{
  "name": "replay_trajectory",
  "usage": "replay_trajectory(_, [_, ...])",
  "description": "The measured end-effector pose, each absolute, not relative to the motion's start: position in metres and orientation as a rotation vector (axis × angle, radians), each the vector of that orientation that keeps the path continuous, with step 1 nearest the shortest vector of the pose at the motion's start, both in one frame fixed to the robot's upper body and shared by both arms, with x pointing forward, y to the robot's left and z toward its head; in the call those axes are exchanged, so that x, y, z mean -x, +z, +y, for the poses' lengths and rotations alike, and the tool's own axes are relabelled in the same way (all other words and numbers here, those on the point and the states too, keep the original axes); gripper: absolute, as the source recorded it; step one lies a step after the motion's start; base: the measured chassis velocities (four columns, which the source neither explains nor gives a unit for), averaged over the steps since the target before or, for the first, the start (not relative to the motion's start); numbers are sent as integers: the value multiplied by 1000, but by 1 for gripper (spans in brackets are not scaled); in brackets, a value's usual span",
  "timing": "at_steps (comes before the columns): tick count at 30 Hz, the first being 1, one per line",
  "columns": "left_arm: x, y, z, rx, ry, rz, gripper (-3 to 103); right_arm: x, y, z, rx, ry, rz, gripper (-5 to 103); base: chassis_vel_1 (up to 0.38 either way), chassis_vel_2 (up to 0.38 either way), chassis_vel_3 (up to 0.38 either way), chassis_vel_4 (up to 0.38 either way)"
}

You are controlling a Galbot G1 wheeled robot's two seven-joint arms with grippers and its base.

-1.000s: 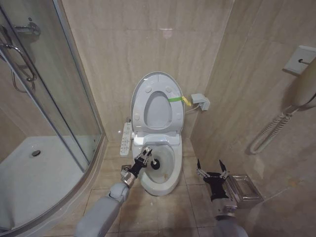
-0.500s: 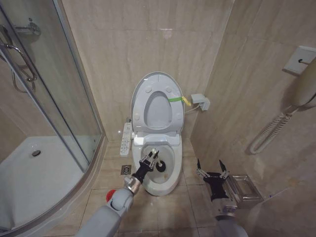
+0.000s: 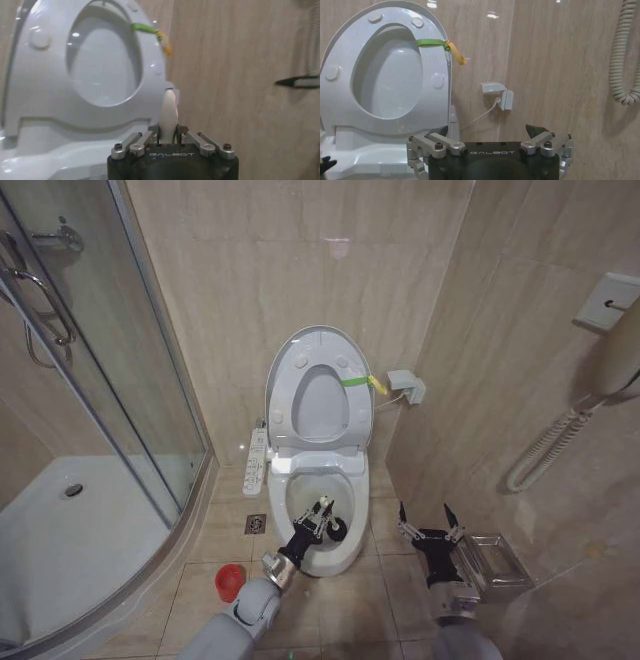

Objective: Open the toilet lid, clean the toilet bowl with a toilet brush, close the toilet lid, and flush.

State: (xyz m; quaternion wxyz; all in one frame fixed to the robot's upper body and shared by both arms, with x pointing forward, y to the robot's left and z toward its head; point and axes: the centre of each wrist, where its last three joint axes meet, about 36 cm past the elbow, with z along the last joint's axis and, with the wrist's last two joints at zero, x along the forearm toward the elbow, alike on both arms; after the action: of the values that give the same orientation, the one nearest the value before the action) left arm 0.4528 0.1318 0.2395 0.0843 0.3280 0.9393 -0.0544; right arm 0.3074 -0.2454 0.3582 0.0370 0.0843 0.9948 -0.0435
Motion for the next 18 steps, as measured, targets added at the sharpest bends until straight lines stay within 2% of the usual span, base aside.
replay_trajectory(9, [-460, 247, 134, -940, -155, 2779, 21, -307, 358, -245, -259, -134, 3054, 100, 0, 0, 0, 0])
replay_trajectory(18, [-429, 274, 122, -1008, -172, 2739, 21, -307, 358, -245, -259, -134, 3054, 100, 0, 0, 0, 0])
